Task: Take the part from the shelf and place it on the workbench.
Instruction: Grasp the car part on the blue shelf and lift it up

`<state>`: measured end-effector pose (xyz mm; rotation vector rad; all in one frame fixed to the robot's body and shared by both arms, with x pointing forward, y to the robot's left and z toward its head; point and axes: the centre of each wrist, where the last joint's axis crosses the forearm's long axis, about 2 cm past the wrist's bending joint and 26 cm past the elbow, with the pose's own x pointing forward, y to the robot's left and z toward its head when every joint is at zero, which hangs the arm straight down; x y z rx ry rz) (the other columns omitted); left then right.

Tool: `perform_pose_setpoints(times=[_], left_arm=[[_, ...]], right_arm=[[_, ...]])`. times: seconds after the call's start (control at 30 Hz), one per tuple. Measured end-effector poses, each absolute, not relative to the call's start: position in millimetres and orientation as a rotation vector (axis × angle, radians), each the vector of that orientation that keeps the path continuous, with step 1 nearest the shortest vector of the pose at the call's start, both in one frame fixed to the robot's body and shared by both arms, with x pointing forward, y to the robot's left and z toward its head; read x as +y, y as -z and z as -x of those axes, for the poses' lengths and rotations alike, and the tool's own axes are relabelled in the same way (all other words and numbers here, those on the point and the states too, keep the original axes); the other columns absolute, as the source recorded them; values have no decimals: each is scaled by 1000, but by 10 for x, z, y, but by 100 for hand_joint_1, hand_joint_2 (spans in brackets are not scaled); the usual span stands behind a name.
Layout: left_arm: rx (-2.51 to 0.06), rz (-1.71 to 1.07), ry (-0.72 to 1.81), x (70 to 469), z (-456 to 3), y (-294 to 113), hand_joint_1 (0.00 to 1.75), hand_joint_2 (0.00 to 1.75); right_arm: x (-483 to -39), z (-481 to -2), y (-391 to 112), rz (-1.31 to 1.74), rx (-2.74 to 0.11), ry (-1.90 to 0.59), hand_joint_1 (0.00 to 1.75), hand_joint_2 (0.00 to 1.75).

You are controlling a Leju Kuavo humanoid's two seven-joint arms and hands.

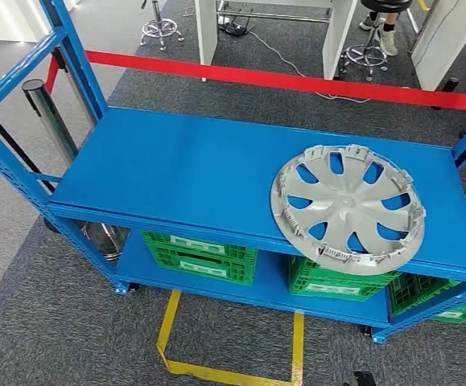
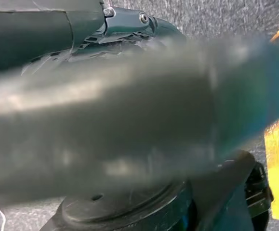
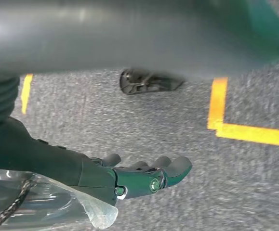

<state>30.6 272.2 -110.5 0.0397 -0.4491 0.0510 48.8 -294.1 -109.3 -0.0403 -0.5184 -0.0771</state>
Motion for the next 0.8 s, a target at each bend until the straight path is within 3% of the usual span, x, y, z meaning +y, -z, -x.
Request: perform_pose_setpoints(times=[0.47, 0.73, 0.8], left_arm=[[-499, -70, 17, 2659, -488, 1090, 0, 0], [-506, -74, 53, 2627, -549, 1081, 0, 0], [-507, -75, 60, 2624, -561, 1080, 0, 0]], right_arm=[[-2369, -1018, 981, -205, -751, -143, 0, 0], [-2363, -1198, 911, -265, -829, -242, 0, 0], [-2384, -1261, 886, -261, -849, -258, 0, 87]])
